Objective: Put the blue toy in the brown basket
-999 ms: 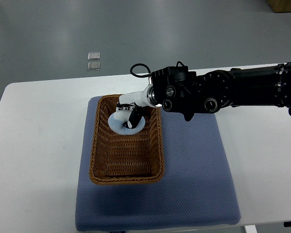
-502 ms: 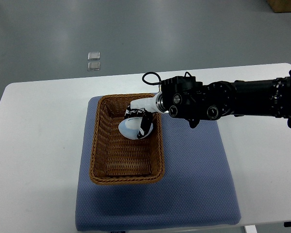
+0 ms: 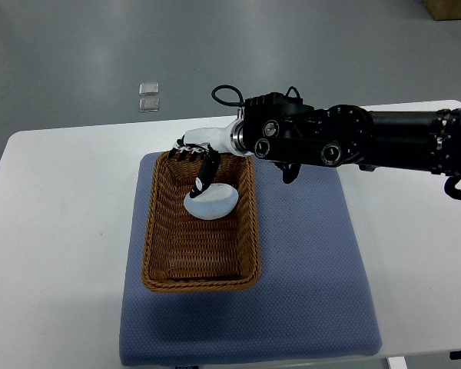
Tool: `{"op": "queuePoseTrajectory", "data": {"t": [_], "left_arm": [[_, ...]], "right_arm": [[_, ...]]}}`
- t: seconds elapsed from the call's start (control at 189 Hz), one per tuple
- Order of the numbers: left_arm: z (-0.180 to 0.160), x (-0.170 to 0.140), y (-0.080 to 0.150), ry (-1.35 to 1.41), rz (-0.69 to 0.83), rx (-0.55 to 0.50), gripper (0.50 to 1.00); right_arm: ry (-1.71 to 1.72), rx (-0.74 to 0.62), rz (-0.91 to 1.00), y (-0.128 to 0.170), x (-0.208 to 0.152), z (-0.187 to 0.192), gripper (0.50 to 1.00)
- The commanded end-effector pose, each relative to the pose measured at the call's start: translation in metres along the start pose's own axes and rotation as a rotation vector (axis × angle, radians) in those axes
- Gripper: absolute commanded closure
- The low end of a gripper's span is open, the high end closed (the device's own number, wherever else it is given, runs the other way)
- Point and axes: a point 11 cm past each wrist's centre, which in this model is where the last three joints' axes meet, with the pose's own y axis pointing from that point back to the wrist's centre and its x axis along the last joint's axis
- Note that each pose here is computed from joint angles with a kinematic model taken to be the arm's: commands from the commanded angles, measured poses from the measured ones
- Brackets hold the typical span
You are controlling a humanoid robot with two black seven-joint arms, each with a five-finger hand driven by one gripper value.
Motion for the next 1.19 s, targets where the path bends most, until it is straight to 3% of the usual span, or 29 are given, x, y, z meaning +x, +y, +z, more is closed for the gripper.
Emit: {"op": "queuePoseTrajectory", "data": {"t": [0.0, 0.085, 0.18, 0.259, 0.444, 0.571, 0.804, 1.184], "left_arm": [[0.0, 0.0, 0.0, 0.0, 0.0, 0.0, 0.5], [0.0, 0.0, 0.0, 0.0, 0.001, 0.0, 0.5], [0.0, 0.001, 0.0, 0.0, 0.003, 0.0, 0.5], [0.0, 0.002, 0.0, 0.0, 0.004, 0.0, 0.5], [0.0, -0.001, 0.0, 0.0, -0.002, 0.0, 0.5], [0.0, -0.002, 0.0, 0.0, -0.005, 0.0, 0.5], [0.0, 0.001, 0.0, 0.0, 0.003, 0.0, 0.5], [-0.001, -0.002, 0.0, 0.0, -0.005, 0.001, 0.5]], "right_arm": [[-0.053, 0.07, 0.018, 0.003, 0.008, -0.019, 0.607], [-0.12, 0.14, 0.025, 0.005, 0.012, -0.031, 0.607], [-0.371, 0.246, 0.098, 0.023, 0.042, -0.006, 0.609], [-0.716, 0.397, 0.208, 0.05, 0.079, 0.03, 0.607], [-1.272, 0.58, 0.373, 0.081, 0.095, 0.113, 0.607], [-1.518, 0.643, 0.458, 0.082, 0.07, 0.161, 0.607], [-1.664, 0.774, 0.382, 0.058, 0.02, 0.184, 0.587], [-1.75, 0.78, 0.414, 0.051, -0.018, 0.208, 0.587]]}}
